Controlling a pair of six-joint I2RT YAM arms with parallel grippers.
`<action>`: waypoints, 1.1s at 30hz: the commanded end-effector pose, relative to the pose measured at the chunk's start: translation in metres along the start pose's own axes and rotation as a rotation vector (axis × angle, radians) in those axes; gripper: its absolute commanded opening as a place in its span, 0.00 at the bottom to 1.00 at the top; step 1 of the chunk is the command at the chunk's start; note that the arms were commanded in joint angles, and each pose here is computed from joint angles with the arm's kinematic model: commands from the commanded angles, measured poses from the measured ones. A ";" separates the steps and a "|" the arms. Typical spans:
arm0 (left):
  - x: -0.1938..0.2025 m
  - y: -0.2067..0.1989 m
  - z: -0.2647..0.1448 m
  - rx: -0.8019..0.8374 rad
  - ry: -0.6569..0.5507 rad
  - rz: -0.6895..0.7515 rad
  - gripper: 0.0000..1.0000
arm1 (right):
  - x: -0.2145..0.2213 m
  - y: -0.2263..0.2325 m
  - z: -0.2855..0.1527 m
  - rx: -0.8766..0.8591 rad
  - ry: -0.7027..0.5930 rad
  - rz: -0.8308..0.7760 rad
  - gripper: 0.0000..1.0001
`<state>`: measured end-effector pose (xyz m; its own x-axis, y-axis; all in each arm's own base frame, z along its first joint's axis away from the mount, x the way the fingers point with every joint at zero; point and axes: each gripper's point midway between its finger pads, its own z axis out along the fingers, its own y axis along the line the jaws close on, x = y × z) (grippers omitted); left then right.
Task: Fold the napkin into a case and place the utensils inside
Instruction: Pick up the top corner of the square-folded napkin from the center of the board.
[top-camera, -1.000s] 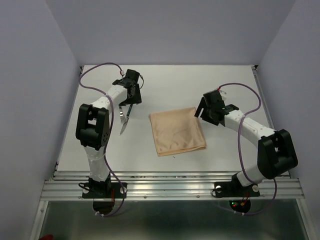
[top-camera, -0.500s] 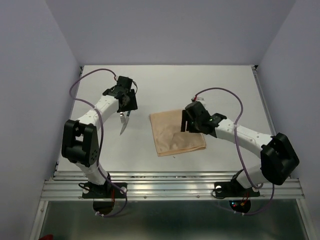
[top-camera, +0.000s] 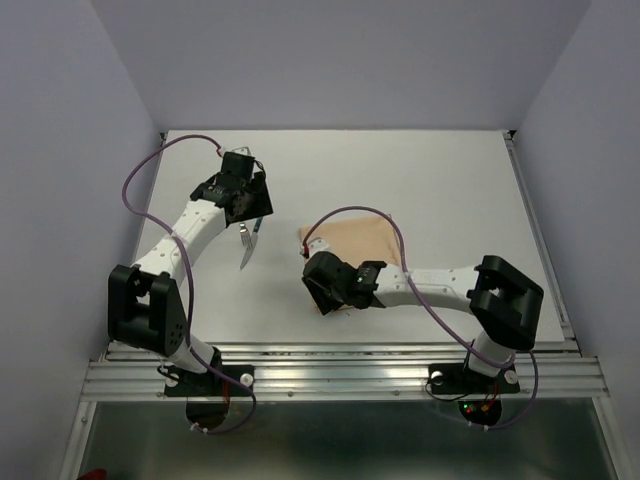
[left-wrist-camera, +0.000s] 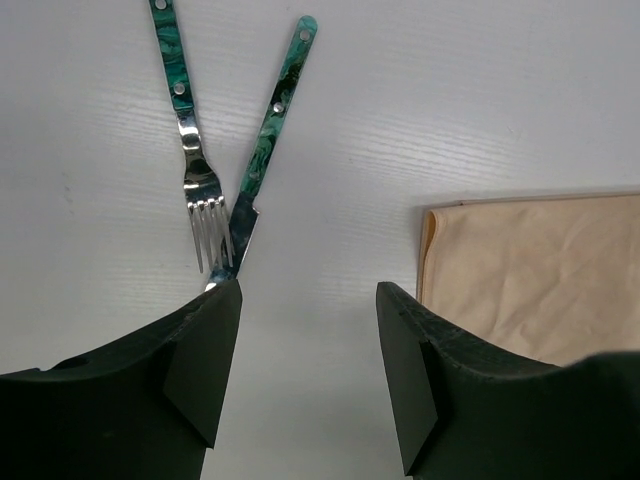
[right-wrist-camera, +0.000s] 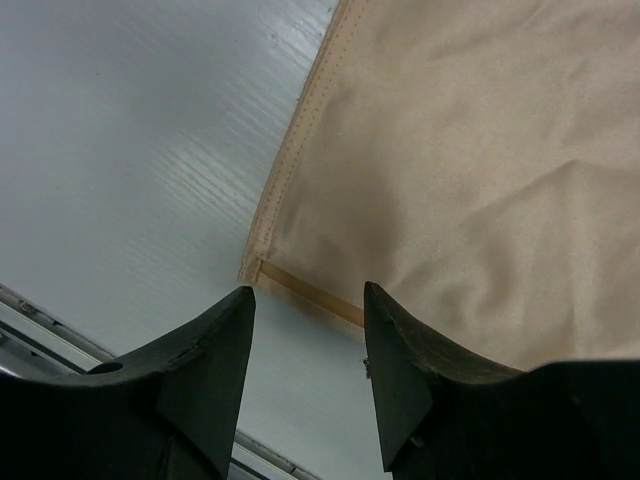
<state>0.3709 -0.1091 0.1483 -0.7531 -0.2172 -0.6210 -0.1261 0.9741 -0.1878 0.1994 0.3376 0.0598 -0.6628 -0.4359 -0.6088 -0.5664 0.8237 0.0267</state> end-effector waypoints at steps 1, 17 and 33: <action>0.000 0.004 0.001 0.000 -0.016 -0.023 0.68 | -0.024 0.019 0.001 -0.057 -0.061 -0.026 0.53; 0.008 0.005 0.016 0.003 0.026 0.003 0.68 | -0.016 0.033 0.026 -0.033 -0.027 -0.079 0.43; 0.012 0.003 0.018 0.022 0.037 -0.002 0.67 | -0.015 0.021 0.027 0.033 -0.050 -0.031 0.01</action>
<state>0.3708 -0.1102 0.1248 -0.7854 -0.2192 -0.5788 -0.1262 0.9723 -0.1969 0.2030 0.3591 0.0297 -0.6393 -0.4957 -0.5878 -0.5908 0.8060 -0.0372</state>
